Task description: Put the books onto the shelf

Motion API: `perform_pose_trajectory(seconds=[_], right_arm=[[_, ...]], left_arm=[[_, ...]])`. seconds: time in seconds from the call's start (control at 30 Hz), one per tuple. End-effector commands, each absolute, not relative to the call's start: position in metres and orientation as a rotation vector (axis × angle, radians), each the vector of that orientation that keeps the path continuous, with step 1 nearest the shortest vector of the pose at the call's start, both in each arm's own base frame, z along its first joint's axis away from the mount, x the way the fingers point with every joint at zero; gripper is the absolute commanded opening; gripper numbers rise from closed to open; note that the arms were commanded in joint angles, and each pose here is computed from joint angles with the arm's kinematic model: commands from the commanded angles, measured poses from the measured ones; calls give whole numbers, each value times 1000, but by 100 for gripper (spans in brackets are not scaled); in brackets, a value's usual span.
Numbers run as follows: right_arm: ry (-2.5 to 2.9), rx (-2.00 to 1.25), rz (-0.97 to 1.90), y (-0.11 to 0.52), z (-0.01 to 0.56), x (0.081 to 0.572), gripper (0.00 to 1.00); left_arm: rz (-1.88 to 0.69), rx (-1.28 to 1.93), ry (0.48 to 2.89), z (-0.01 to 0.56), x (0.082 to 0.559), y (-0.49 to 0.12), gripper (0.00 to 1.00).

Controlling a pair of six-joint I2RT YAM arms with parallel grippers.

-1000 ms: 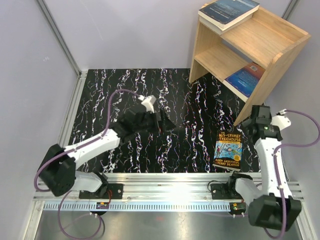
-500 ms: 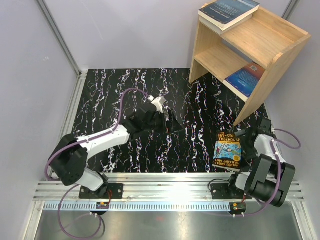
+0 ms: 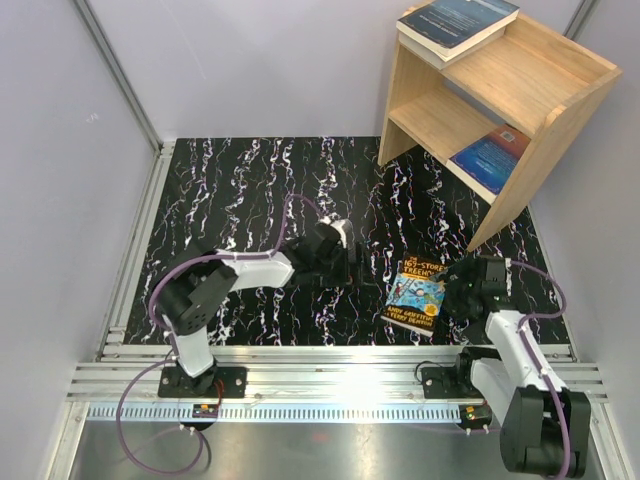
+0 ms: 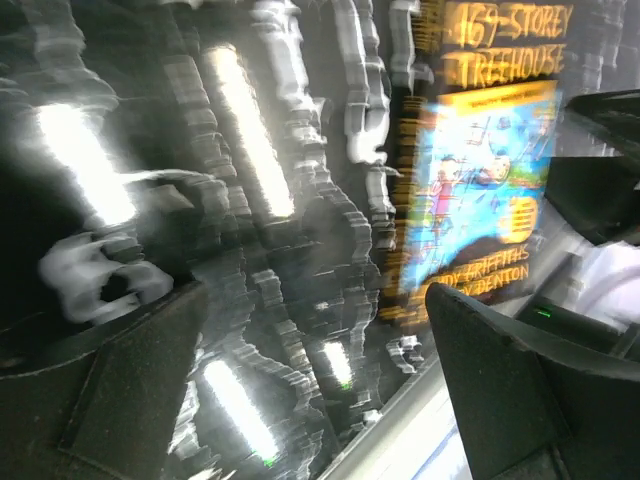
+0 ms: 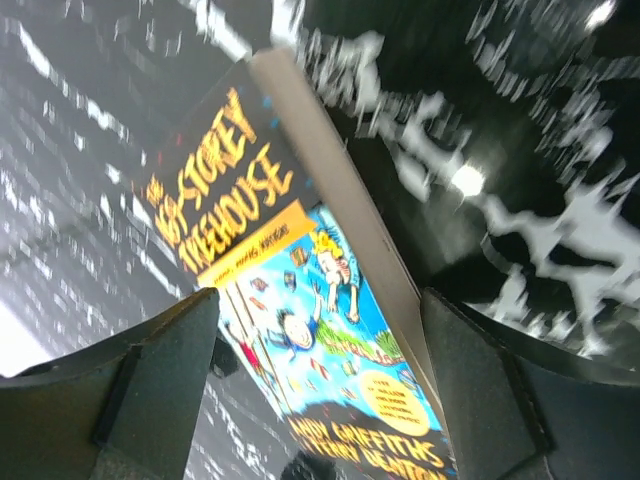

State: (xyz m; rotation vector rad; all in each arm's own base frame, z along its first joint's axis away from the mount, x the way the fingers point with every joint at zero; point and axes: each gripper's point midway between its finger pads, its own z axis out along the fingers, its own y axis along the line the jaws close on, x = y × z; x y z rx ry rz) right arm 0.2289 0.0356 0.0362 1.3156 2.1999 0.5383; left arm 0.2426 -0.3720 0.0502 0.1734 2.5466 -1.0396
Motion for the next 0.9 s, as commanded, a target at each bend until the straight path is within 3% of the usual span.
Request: perform_pose_trajectory(seconds=[0.0, 0.23, 0.6, 0.87], right_arm=[[2188, 1343, 640, 56, 41, 221, 87], [2194, 1259, 773, 84, 39, 213, 77], [2049, 1128, 965, 105, 89, 229, 55], [2073, 1111, 979, 116, 73, 229, 45]], left_arm=[[-1118, 212, 2499, 55, 242, -405, 98], [-1122, 222, 2551, 30, 234, -425, 97], [-1121, 256, 2577, 20, 219, -431, 97], [-1141, 256, 2567, 25, 219, -434, 97]])
